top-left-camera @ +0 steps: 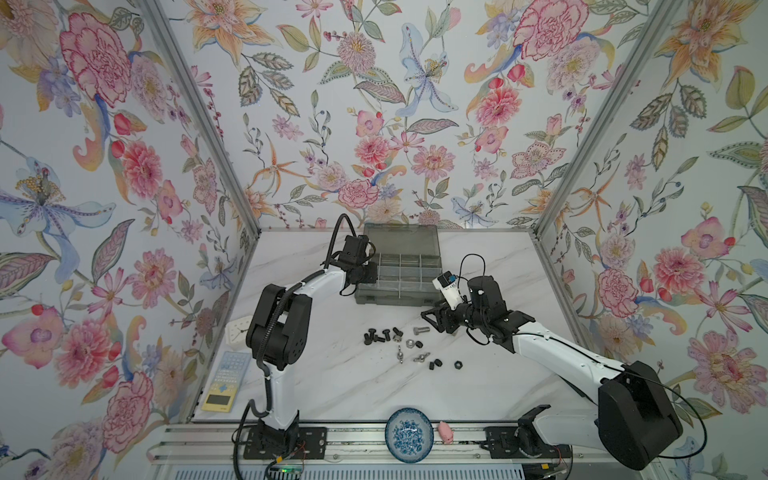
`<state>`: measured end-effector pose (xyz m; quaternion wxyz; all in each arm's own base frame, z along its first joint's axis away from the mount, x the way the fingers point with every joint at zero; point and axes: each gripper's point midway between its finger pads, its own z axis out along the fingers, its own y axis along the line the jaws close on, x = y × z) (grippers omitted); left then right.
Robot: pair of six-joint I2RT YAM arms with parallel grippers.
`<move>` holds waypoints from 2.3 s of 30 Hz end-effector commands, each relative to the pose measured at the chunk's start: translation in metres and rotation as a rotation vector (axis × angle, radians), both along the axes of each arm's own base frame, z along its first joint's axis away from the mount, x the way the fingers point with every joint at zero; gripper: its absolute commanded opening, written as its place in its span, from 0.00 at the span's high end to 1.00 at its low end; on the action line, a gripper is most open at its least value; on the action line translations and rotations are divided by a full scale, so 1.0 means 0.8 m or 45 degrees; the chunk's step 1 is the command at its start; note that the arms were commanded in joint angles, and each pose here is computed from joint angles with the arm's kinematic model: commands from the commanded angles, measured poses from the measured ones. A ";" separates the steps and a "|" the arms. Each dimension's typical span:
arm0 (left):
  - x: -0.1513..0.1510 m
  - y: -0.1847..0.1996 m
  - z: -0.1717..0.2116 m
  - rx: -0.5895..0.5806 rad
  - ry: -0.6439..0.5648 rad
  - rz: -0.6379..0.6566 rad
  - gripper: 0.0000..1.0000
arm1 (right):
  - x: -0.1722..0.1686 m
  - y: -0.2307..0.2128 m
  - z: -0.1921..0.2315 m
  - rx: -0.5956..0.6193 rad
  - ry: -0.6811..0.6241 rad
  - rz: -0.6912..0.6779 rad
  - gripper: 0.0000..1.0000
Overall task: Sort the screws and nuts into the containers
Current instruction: 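Move the left gripper back over the pile toward a silver wing nut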
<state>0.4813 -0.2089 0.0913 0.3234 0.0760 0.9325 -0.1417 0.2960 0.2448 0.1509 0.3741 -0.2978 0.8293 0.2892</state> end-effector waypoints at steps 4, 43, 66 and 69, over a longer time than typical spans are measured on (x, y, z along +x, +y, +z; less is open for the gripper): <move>-0.007 0.009 0.012 0.008 -0.010 0.001 0.94 | -0.002 0.001 0.005 0.015 -0.003 -0.007 0.34; -0.283 -0.092 -0.019 0.069 0.258 -0.338 0.37 | 0.003 -0.034 0.001 -0.008 -0.018 -0.088 0.33; -0.300 -0.113 -0.058 0.117 0.365 -0.392 0.50 | 0.001 -0.038 -0.016 -0.005 0.015 -0.092 0.33; -0.302 -0.117 -0.063 0.120 0.377 -0.409 0.53 | 0.001 -0.038 -0.016 -0.004 0.017 -0.091 0.33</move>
